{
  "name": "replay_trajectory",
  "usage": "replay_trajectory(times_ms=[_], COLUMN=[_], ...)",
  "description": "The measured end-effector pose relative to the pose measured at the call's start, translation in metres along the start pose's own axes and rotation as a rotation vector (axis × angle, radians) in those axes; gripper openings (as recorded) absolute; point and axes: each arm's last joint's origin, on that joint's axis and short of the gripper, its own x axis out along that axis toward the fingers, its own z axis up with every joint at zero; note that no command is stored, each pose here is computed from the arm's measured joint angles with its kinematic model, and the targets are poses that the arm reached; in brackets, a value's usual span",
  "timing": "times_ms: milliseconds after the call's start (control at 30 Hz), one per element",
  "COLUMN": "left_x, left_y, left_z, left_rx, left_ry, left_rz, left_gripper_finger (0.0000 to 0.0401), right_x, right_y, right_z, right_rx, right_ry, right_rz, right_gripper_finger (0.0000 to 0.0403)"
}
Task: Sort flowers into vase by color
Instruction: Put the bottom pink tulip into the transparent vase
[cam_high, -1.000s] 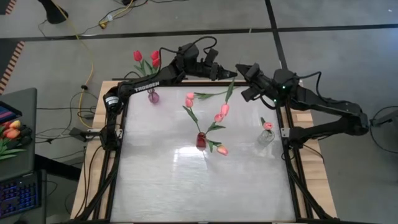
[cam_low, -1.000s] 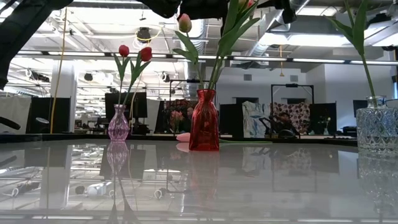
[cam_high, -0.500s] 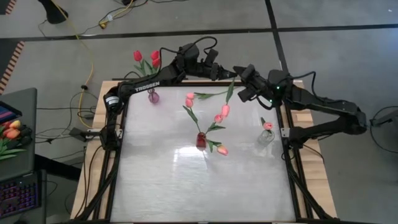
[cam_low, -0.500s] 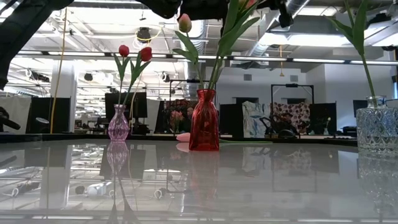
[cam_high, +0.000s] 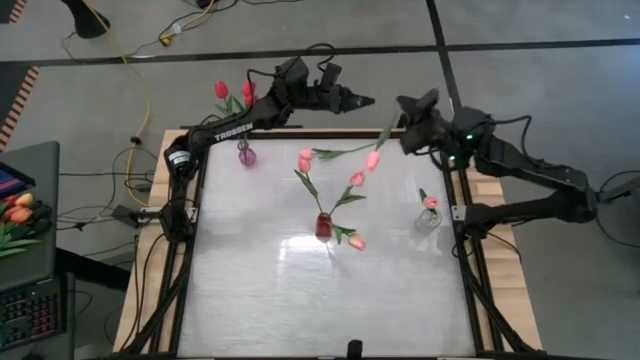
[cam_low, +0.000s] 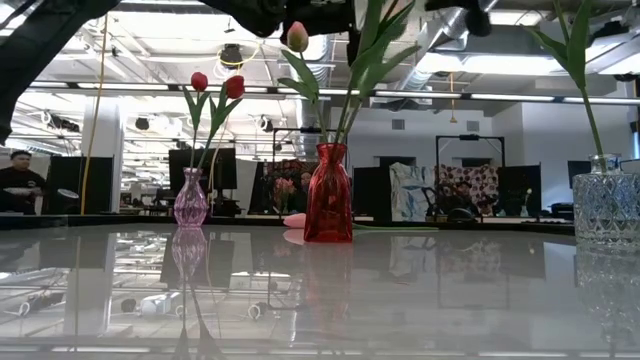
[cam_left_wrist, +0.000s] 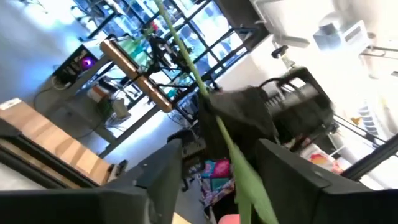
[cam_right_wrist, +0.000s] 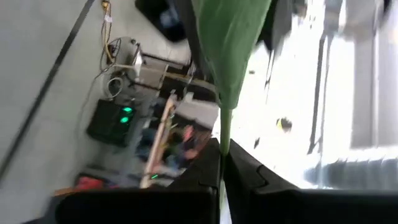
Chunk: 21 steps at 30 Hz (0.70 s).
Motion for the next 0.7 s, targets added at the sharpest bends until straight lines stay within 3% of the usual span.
replay_trajectory(times_ms=[133,400,600,700], left_x=[-0.004,-0.003,-0.004,-0.004], left_y=[0.001,0.001,0.001,0.001], left_z=[0.005,0.004,0.003,0.003], left_rx=[0.004,-0.004,0.007,0.010], left_ry=[0.001,0.014,0.039,0.040], left_rz=[-0.018,-0.019,-0.034,-0.035], left_gripper_finger=[0.0217,0.0221,0.0221,0.0221], right_x=[-0.015,-0.061,-0.088,-0.097], right_y=[-0.003,0.003,0.024,0.031], right_z=[-0.023,-0.065,-0.071,-0.070], right_rx=[0.221,0.985,1.516,1.689], right_ry=[0.065,0.198,0.187,0.146], right_rz=[-0.009,-0.035,0.138,0.282], right_gripper_finger=[0.0028,0.0030,0.0030,0.0030])
